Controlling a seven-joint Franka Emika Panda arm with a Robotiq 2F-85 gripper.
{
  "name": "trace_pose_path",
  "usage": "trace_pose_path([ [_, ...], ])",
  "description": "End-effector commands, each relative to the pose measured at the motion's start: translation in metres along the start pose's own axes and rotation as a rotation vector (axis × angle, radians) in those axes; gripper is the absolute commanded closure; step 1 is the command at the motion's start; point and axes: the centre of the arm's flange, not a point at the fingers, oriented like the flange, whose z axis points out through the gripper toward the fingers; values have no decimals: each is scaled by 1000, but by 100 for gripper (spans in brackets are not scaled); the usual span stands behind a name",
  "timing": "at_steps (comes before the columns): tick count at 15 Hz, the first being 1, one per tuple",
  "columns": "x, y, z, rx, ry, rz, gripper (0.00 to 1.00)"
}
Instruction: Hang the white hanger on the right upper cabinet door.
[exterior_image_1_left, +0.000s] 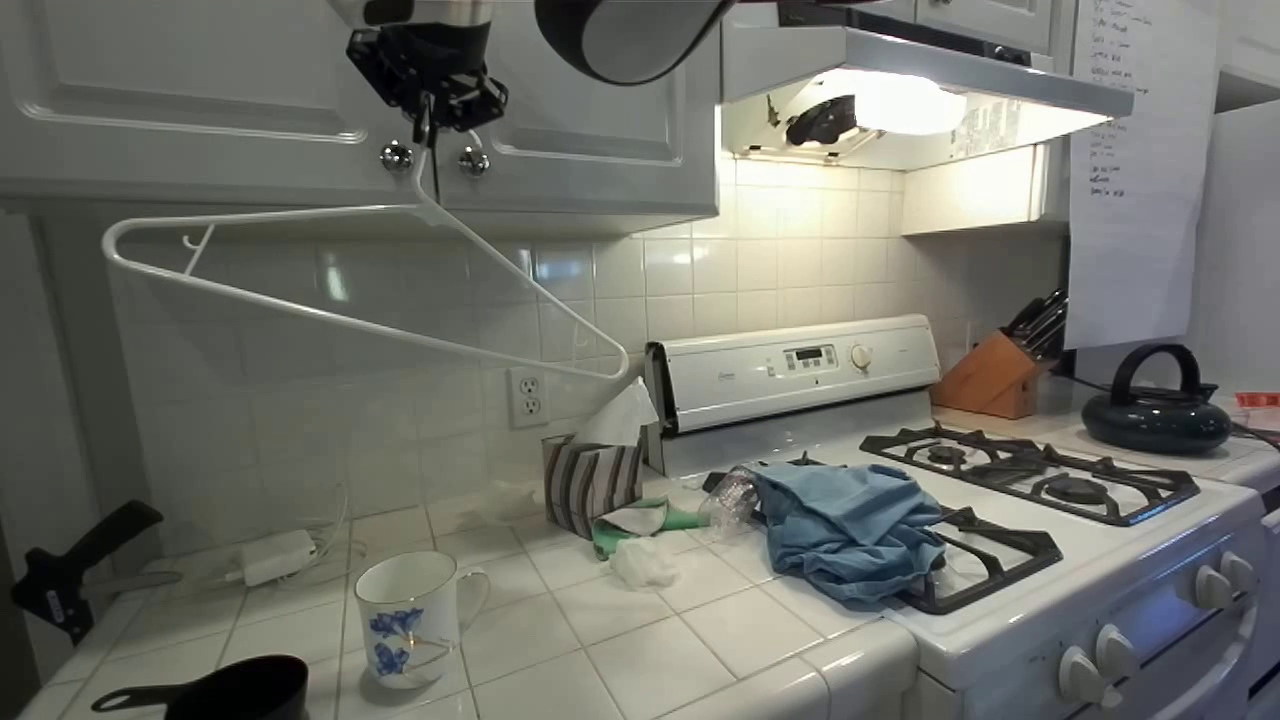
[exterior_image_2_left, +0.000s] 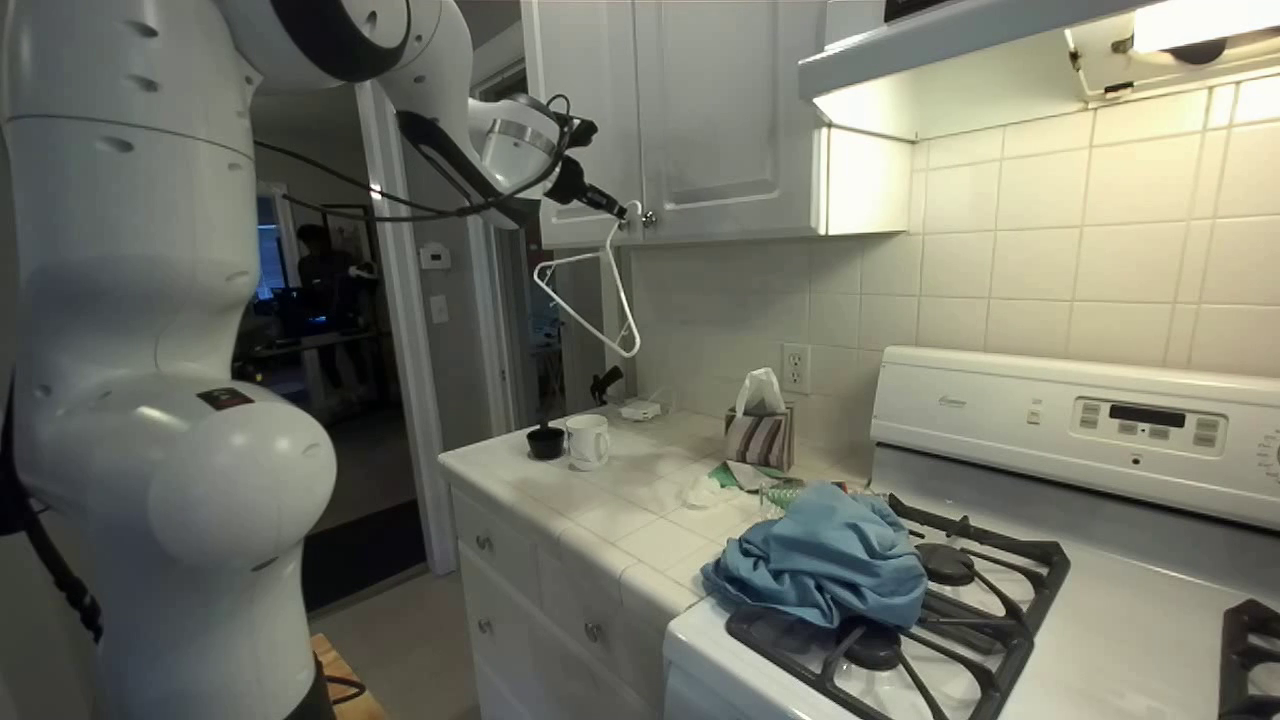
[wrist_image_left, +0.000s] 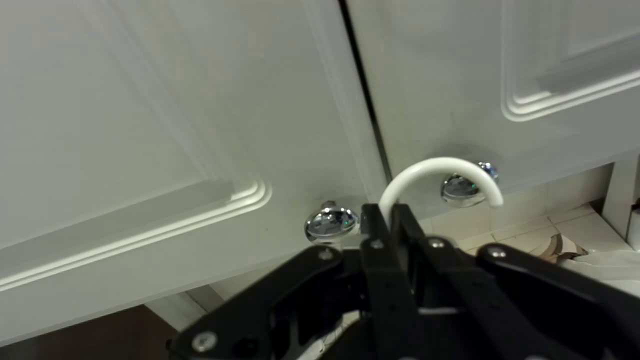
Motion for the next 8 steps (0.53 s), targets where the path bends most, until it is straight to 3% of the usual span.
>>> trace_pose_path([
  [1,-13,-1,10,-21,19,-17,98],
  [8,-16,-12,15,-8,21,-16,98],
])
